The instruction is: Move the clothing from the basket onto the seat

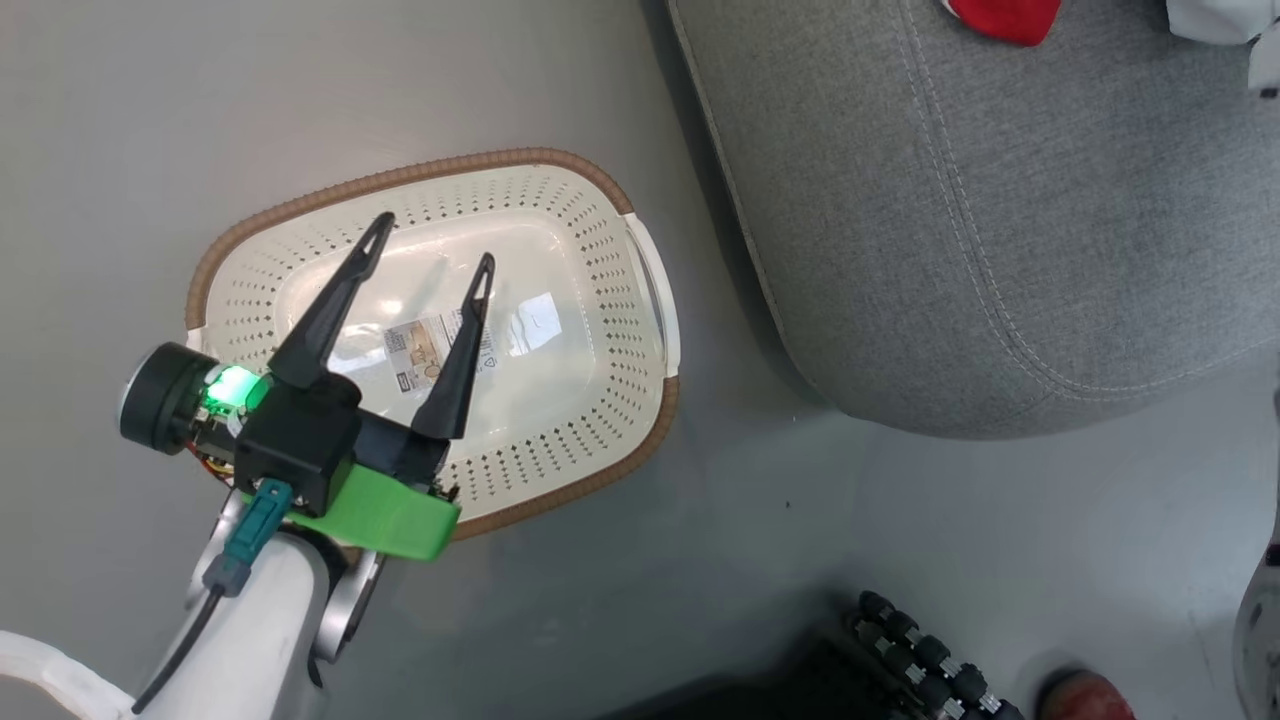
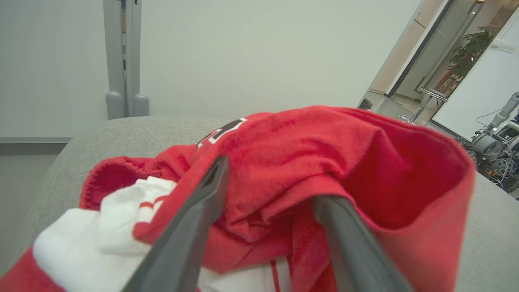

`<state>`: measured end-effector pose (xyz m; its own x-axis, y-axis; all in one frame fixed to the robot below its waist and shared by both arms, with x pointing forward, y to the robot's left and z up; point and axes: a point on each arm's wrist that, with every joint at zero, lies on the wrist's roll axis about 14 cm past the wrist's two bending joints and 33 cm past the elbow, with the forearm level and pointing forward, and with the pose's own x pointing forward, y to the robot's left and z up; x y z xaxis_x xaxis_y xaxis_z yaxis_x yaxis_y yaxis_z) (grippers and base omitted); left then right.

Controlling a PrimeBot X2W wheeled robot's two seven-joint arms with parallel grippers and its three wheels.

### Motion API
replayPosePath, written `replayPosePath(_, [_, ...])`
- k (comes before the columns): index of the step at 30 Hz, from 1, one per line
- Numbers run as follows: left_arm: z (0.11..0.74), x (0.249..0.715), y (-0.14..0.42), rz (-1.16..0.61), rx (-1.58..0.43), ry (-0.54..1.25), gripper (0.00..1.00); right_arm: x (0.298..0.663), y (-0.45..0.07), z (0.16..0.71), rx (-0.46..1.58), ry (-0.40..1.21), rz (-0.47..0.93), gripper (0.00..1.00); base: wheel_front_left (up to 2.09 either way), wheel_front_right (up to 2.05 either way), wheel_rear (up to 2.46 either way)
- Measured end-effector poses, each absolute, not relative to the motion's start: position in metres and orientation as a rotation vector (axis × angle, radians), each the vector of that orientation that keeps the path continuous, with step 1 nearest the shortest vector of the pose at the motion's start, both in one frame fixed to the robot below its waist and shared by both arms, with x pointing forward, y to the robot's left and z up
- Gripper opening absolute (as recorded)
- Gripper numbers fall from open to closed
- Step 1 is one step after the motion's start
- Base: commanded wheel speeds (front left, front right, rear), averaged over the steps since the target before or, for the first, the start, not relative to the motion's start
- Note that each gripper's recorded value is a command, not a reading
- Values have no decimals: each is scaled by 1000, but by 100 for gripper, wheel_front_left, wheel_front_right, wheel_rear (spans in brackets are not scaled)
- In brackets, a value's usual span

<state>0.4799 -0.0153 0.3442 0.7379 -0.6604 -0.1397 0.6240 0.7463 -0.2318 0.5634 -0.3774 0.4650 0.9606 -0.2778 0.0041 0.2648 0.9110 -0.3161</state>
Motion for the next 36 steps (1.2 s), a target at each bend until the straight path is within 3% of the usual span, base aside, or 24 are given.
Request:
replayPosePath(8, [360, 467, -8, -647, -202, 216, 100, 507, -342, 442, -285, 103, -241, 100, 0, 0, 0])
replayPosePath(14, [373, 452, 6, -556, -236, 242, 100, 464, -284, 435, -232, 129, -112, 100, 0, 0, 0])
replayPosePath(26, [448, 430, 87, -236, -282, 85, 100, 414, -168, 481, -36, -11, 146, 100, 0, 0, 0])
replayPosePath(36, [493, 369, 143, -131, -199, -39, 100, 371, -151, 527, 1, -145, 167, 100, 0, 0, 0])
